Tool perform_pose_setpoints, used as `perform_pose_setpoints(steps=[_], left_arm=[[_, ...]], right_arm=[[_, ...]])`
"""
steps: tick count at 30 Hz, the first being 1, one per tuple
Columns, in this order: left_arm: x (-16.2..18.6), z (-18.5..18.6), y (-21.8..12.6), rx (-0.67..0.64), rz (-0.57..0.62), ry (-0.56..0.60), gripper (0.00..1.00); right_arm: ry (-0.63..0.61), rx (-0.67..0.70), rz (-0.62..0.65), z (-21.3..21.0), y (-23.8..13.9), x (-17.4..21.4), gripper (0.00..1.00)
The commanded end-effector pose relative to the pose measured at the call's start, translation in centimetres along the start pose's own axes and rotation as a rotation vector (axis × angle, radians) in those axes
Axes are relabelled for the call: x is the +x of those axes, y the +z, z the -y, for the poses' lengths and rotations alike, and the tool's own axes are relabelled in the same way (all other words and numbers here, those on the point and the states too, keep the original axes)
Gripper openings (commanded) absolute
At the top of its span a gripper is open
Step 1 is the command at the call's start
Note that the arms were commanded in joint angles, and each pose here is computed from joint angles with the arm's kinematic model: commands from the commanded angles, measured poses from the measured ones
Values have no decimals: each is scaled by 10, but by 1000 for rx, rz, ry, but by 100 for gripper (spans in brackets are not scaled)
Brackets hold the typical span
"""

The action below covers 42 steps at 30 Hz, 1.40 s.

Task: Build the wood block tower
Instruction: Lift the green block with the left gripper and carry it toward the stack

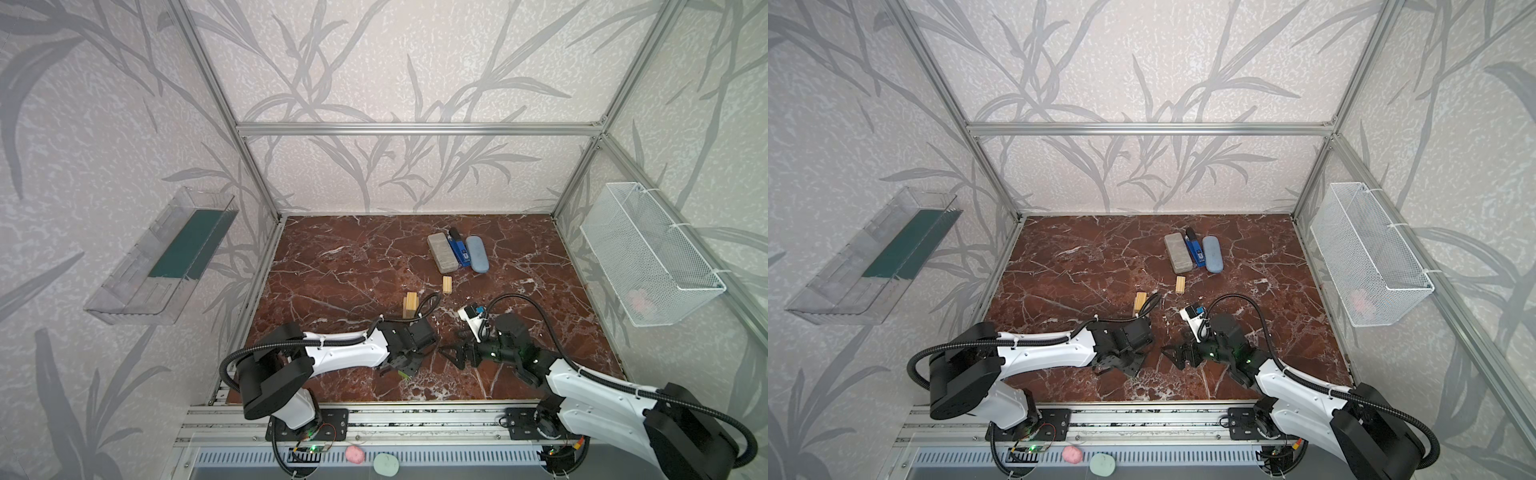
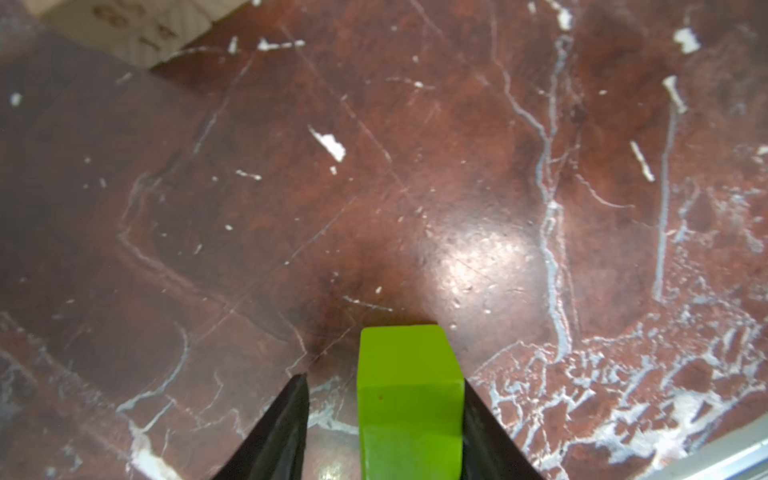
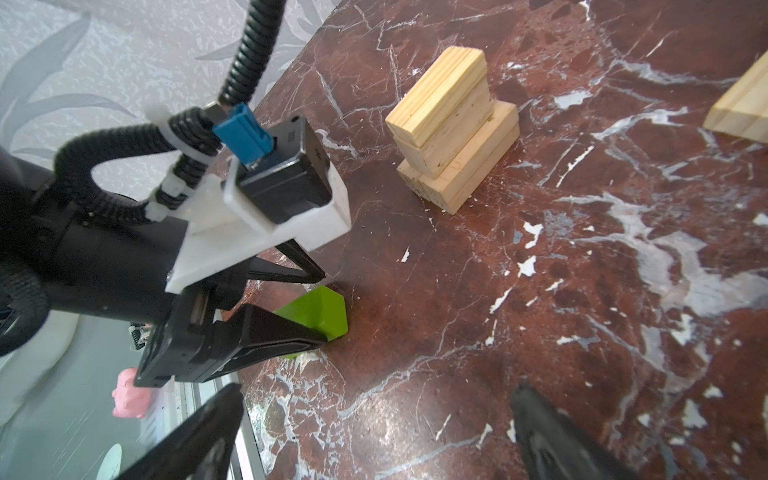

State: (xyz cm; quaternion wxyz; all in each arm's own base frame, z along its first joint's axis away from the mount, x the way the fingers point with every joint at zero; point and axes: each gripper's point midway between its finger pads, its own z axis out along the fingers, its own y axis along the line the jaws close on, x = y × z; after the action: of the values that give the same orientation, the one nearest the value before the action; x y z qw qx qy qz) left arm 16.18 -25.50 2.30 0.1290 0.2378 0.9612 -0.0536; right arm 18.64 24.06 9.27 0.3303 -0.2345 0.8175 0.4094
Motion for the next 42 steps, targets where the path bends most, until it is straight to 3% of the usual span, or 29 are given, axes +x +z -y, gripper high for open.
perform_pose_setpoints(steps=[1,15,29,36,42], left_arm=[[12,-12,1,-52,-29,-51,53],[18,-4,8,-102,-67,-92,48],[14,-7,1,-112,-24,-133,27],[0,-20,-33,-142,73,-204,16],[-24,-36,-80,-167,194,-275,14]], right_arm=[[-31,-2,36,-3,0,-14,99],[-33,-2,35,-3,0,-14,99],[-36,-4,35,-3,0,-15,99],[-26,27,22,-1,-1,-17,99],[-24,56,29,-4,-7,-37,99]])
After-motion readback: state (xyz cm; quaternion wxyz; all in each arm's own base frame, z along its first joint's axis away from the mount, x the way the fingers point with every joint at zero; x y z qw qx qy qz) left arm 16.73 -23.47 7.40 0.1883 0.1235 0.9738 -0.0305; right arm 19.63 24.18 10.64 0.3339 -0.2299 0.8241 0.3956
